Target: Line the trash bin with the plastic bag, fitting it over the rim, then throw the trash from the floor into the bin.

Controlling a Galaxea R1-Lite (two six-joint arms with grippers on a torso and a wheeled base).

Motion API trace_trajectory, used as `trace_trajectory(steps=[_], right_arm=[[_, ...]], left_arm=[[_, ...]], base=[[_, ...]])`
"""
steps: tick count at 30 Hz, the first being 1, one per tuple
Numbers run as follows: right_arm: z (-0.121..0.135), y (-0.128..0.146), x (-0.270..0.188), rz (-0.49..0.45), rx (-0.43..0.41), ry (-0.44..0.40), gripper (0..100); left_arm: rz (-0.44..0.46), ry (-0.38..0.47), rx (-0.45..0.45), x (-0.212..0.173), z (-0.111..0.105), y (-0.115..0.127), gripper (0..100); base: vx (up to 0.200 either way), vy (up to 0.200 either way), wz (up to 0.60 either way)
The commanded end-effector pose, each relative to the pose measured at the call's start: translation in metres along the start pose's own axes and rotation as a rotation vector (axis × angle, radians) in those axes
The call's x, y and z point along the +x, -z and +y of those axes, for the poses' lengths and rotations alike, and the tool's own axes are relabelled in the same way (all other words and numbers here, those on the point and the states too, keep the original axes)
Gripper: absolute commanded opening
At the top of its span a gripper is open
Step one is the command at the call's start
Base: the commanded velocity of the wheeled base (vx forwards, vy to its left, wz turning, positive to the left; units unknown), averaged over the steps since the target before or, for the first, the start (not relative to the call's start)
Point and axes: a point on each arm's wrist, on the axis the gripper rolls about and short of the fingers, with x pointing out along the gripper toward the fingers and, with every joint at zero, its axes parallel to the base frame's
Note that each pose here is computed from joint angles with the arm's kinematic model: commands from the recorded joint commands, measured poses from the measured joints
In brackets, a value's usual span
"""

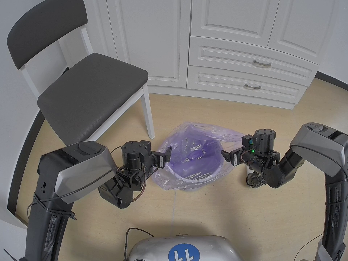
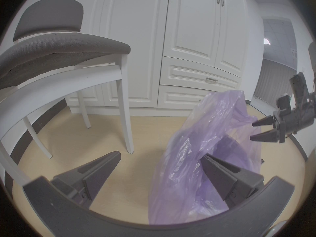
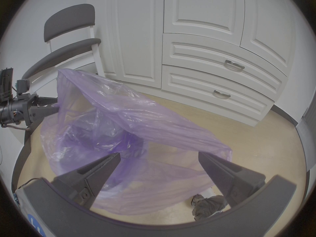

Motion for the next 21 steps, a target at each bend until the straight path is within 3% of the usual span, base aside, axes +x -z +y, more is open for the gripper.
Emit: trace_trajectory(steps=[1, 6, 9, 21], right_arm=[[0.003, 0.017, 0.022, 0.012, 0.018, 0.012, 100], [0.006, 0.008, 0.037, -0.058, 0.092, 0.055, 100], [0.01, -0.001, 0.057, -0.164, 0.165, 0.08, 100], [0.018, -0.006, 0.099, -0.373, 0.277, 0.121, 100]], left_arm=[[-0.027, -0.052, -0.009, 0.014, 0.002, 0.007, 100], [-0.067, -0.099, -0.019, 0.023, 0.007, 0.001, 100], [-0.097, -0.123, -0.027, 0.029, 0.013, -0.006, 100], [-0.151, -0.214, -0.036, 0.041, 0.03, -0.018, 100]], base=[[0.0, 0.0, 0.0], [0.0, 0.0, 0.0], [0.0, 0.0, 0.0], [0.0, 0.0, 0.0]])
